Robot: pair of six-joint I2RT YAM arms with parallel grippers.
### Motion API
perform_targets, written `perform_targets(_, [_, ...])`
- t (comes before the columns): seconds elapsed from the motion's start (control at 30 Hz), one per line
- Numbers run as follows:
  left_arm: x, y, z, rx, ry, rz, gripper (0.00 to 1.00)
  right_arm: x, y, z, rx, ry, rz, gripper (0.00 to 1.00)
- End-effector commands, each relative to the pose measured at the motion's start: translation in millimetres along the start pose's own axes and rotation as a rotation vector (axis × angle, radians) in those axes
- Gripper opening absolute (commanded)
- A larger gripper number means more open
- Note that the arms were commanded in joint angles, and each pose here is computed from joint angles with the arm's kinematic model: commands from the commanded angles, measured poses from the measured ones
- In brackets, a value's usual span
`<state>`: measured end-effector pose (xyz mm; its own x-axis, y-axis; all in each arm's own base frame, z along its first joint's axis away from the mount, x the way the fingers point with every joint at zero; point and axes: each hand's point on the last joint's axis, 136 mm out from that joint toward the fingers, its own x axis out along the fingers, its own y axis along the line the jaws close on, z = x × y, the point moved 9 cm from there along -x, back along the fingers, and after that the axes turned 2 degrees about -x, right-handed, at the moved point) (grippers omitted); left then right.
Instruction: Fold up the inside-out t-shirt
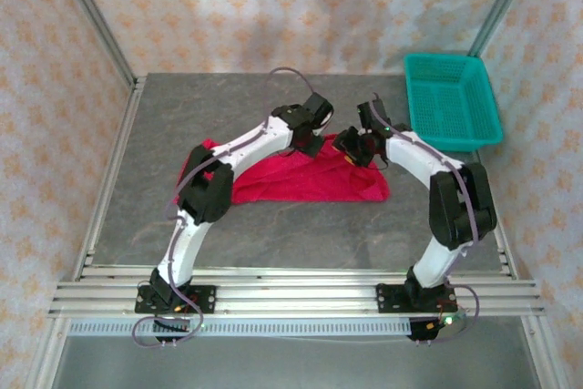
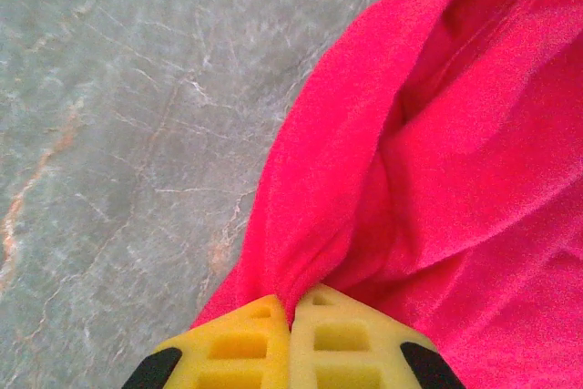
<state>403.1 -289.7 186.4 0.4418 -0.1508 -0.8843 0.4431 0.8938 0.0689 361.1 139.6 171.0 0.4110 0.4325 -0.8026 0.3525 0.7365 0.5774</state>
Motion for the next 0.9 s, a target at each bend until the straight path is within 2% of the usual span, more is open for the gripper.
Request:
perform_targets(0.0, [-35,2,1,-0.079,-0.046,-0.060,0.00,25,17,12,0.051,-0.043,0.082,0.50])
perform_targets(0.07, [-39,2,-3,-0.099,-0.053,-0.081,0.00,40,22,18,0.072,-0.061,0.098,0.49])
perform_targets(0.1, [-40,3,-4,-0.110,-0.057,-0.087,0.00,48,23,20,0.083,-0.067,0.094,0.45])
perform_targets(0.2, [-40,8,-7,-0.140,-0.042,-0.111,0.00,52,23,21,0.086,-0.051,0.073,0.05])
perform_targets(0.23, [-40,12,-8,-0.156,-0.037,-0.120,0.00,45,21,18,0.070,-0.040,0.057,0.00])
perform_targets(0.3, [-41,23,-7,-0.201,-0.035,-0.138,0.00,29,12,6,0.021,-0.014,0.004,0.00])
perform_targets(0.4, [-42,41,-6,-0.281,-0.051,-0.160,0.16,7,-15,-15,-0.049,0.000,-0.121,0.00])
perform_targets(0.5, [-41,48,-6,-0.328,-0.081,-0.163,0.23,3,-38,-36,-0.047,0.037,-0.133,0.00])
perform_targets(0.57, [-38,44,-6,-0.335,-0.079,-0.185,0.22,5,-44,-46,-0.039,0.066,-0.117,0.00])
perform_targets(0.67, [-32,35,-11,-0.326,-0.046,-0.207,0.15,6,-44,-57,-0.065,0.097,-0.121,0.00])
perform_targets(0.77, [-27,25,-20,-0.309,-0.026,-0.203,0.14,4,-42,-65,-0.107,0.119,-0.139,0.00])
perform_targets(0.8, [-26,22,-23,-0.305,-0.023,-0.204,0.16,1,-41,-67,-0.121,0.119,-0.150,0.03])
perform_targets(0.83, [-25,20,-26,-0.307,-0.020,-0.205,0.25,-2,-40,-68,-0.133,0.116,-0.160,0.12])
perform_targets(0.87, [-25,18,-28,-0.307,-0.018,-0.206,0.40,-7,-39,-68,-0.142,0.111,-0.165,0.22])
